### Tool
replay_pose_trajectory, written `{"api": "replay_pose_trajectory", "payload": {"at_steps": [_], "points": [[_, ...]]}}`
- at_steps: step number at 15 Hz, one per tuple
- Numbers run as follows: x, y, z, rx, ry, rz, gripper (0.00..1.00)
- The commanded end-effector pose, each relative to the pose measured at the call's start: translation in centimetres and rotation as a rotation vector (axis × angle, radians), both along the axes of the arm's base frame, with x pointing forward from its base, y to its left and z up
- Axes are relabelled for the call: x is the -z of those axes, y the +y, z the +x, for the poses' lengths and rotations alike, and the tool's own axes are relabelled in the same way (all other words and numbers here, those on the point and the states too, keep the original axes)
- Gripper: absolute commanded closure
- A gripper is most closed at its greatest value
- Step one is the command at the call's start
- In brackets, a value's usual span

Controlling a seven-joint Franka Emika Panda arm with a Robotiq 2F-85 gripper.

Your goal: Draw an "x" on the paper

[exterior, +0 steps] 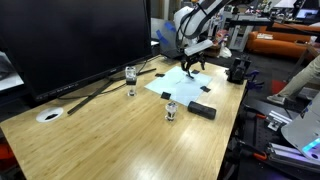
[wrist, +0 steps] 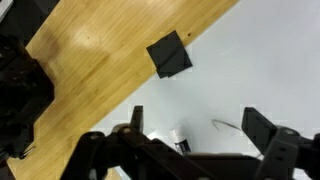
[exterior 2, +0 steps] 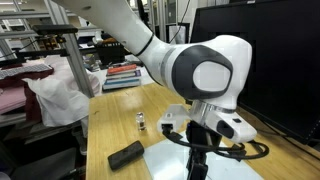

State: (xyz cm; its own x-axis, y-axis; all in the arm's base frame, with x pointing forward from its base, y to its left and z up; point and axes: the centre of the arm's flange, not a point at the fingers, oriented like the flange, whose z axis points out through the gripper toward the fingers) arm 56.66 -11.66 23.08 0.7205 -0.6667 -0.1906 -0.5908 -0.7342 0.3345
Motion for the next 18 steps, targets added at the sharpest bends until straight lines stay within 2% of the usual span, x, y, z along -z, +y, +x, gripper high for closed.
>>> {"api": "replay_pose_trajectory", "payload": {"at_steps": [1,5,9,11,12,18], "points": [[0.6,-1.9,0.5,-0.053,0.009,0.018,0.0],[1.5,-5.2,1.2,-0.147,0.003,0.111,0.0],[2.1,-7.6,2.0,-0.343,0.033,0.225,0.0],[2.7,-8.1,2.6,-0.387,0.037,0.261,0.0],[2.5,-7.5,1.3,-0.347,0.02,0.207,0.0],[2.9,-7.5,2.0,-0.381,0.028,0.229,0.0]]}}
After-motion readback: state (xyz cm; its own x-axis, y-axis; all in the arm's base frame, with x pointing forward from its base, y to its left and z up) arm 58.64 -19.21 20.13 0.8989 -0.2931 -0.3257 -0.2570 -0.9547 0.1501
